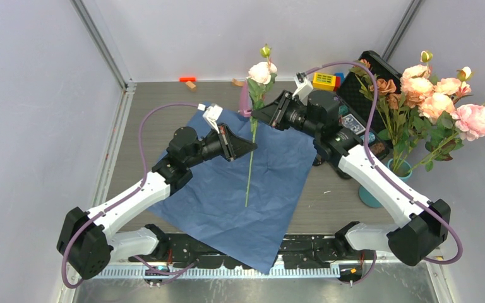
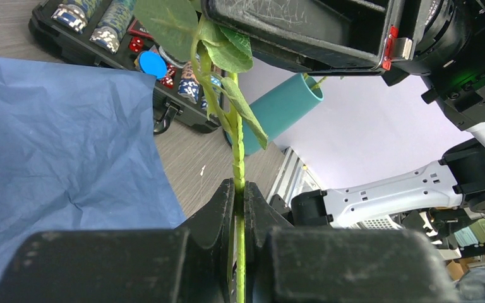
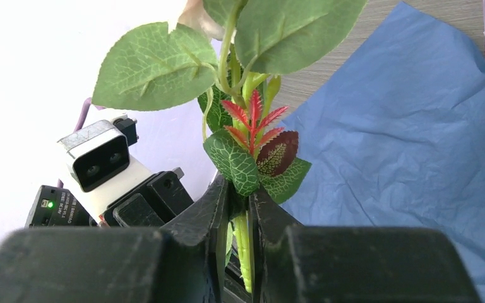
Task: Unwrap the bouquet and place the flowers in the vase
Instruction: Insert the fake flower into the vase.
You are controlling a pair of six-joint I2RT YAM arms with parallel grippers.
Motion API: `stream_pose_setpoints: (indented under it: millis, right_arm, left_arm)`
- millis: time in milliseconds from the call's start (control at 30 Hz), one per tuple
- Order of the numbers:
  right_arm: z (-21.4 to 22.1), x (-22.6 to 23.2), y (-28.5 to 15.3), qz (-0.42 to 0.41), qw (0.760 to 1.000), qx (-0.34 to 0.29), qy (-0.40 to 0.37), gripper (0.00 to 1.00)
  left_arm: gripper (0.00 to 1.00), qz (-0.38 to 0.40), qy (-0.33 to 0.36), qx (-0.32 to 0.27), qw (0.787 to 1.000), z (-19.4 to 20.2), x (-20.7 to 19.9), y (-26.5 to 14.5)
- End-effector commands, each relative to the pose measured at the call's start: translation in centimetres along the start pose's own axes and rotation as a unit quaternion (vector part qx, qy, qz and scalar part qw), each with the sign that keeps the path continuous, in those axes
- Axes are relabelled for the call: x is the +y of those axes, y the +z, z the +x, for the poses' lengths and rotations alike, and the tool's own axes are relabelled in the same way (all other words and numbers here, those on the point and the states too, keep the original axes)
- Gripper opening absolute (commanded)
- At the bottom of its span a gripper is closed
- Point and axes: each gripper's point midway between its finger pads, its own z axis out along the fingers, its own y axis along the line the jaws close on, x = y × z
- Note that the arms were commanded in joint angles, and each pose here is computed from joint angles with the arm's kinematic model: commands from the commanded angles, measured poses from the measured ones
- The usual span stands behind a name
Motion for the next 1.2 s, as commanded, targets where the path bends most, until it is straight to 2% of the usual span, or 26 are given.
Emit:
stream_pose_setpoints:
  millis: [0, 133, 233, 400, 533, 600, 667, 767, 933, 1067, 1167]
  right_arm:
    - [-2.0, 2.3, -0.3, -0.024, 0.999, -0.031, -0.015, 0.14]
    - [-2.2, 2.7, -0.7, -0.033, 0.998, -0.036, -0.03, 0.02]
    - [-2.3, 2.9, -1.1, -0.039, 0.997, -0.042, -0.045, 0.0]
    - [-2.8, 3.2, -2.8, -0.032, 0.994, -0.055, -0.093, 0.0]
    - [-3.7, 2.7, -4.8, 0.007, 0.987, -0.07, -0.145, 0.0]
    - [-4.5, 2.3, -6.3, 0.037, 0.981, -0.081, -0.173, 0.0]
    - [-5.3, 1.7, -8.0, 0.074, 0.972, -0.093, -0.201, 0.0]
    - [-6.9, 0.1, -11.6, 0.154, 0.952, -0.114, -0.24, 0.0]
    - [-9.8, 0.3, -18.0, 0.233, 0.909, -0.154, -0.31, 0.0]
    - [-10.9, -0.1, -22.1, 0.289, 0.878, -0.162, -0.346, 0.0]
    - [-11.2, 0.1, -24.2, 0.304, 0.864, -0.166, -0.365, 0.0]
  left_arm:
    - [0.0, 0.041, 0.021, -0.02, 0.999, -1.3, -2.3, -0.3]
    - [0.0, 0.021, 0.019, -0.004, 1.0, -1.0, -1.5, 0.1]
    - [0.0, 0.01, 0.021, 0.011, 1.0, -0.6, -1.0, 0.4]
    - [0.28, -0.005, 0.037, 0.023, 0.999, -0.5, -0.6, 0.1]
    - [0.61, -0.031, 0.066, 0.034, 0.997, -0.4, 0.0, -0.6]
    - [0.83, -0.048, 0.081, 0.039, 0.995, -0.5, 0.3, -1.3]
    - [0.98, -0.067, 0.096, 0.05, 0.992, -0.2, 0.9, -2.0]
    - [1.0, -0.097, 0.119, 0.078, 0.985, 0.0, 1.6, -3.3]
    - [1.0, -0.182, 0.145, 0.096, 0.968, -1.1, 4.6, -6.6]
    - [1.0, -0.255, 0.119, 0.103, 0.954, -2.9, 8.3, -10.0]
    - [1.0, -0.32, 0.093, 0.11, 0.937, -4.0, 11.3, -12.8]
